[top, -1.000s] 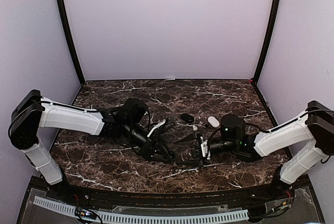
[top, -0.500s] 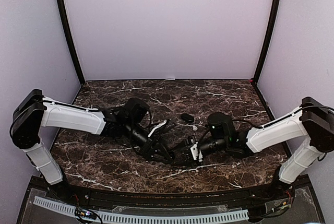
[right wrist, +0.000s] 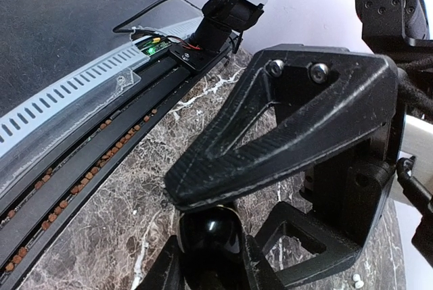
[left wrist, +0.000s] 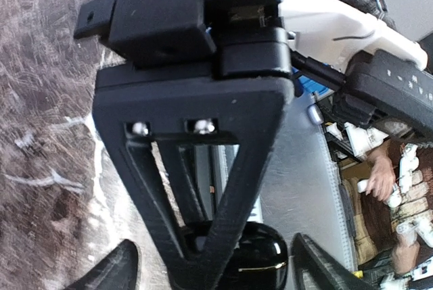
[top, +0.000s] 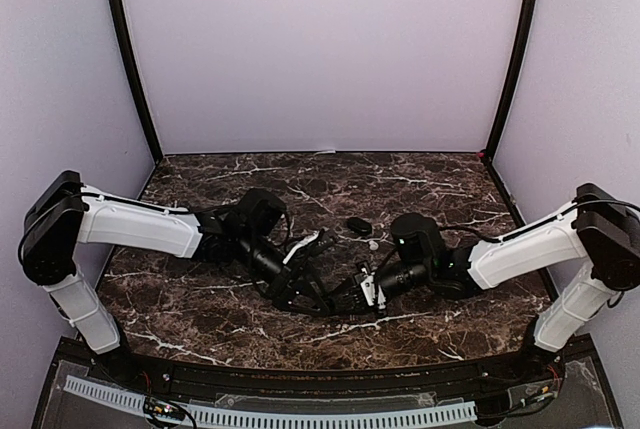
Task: Insert the wireless bluetooth earbuds into the charging case
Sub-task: Pass from the left arm to the right, then pass from the right arm to the left
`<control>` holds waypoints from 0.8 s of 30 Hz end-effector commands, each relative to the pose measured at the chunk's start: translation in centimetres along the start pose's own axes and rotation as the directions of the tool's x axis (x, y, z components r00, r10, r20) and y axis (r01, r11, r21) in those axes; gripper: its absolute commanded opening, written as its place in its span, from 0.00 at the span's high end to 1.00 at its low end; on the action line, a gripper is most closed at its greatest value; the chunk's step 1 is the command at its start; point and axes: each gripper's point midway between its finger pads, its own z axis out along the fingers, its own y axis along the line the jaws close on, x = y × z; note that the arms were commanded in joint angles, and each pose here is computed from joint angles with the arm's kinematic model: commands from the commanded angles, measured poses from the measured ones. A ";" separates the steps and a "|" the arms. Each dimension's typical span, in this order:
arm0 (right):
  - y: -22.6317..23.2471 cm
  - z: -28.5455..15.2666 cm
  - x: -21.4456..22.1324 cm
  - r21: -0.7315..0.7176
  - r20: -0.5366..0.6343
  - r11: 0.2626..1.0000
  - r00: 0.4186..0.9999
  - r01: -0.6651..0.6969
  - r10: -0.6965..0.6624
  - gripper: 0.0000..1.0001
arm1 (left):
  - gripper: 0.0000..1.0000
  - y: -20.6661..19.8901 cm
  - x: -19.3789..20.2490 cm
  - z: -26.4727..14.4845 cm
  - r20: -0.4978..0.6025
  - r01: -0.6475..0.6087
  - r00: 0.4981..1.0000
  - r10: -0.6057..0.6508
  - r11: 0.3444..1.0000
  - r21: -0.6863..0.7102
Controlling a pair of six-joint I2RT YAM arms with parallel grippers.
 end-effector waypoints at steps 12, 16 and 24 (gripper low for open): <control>0.9 -2.0 0.3 0.121 -0.008 0.976 0.983 -0.181 0.183 0.80 | 0.02 0.6 -3.1 -5.8 0.217 -0.164 0.938 0.269 0.899 -0.407; 1.3 -3.2 1.3 0.176 -0.029 0.951 0.964 -0.254 0.263 0.80 | 0.02 1.2 -3.8 -9.2 0.287 -0.158 0.875 0.390 0.790 -0.592; -0.1 -5.4 2.9 0.269 -0.028 0.860 0.889 -0.434 0.457 0.77 | 0.04 0.2 -1.6 -10.0 0.313 -0.289 0.749 0.584 0.713 -0.639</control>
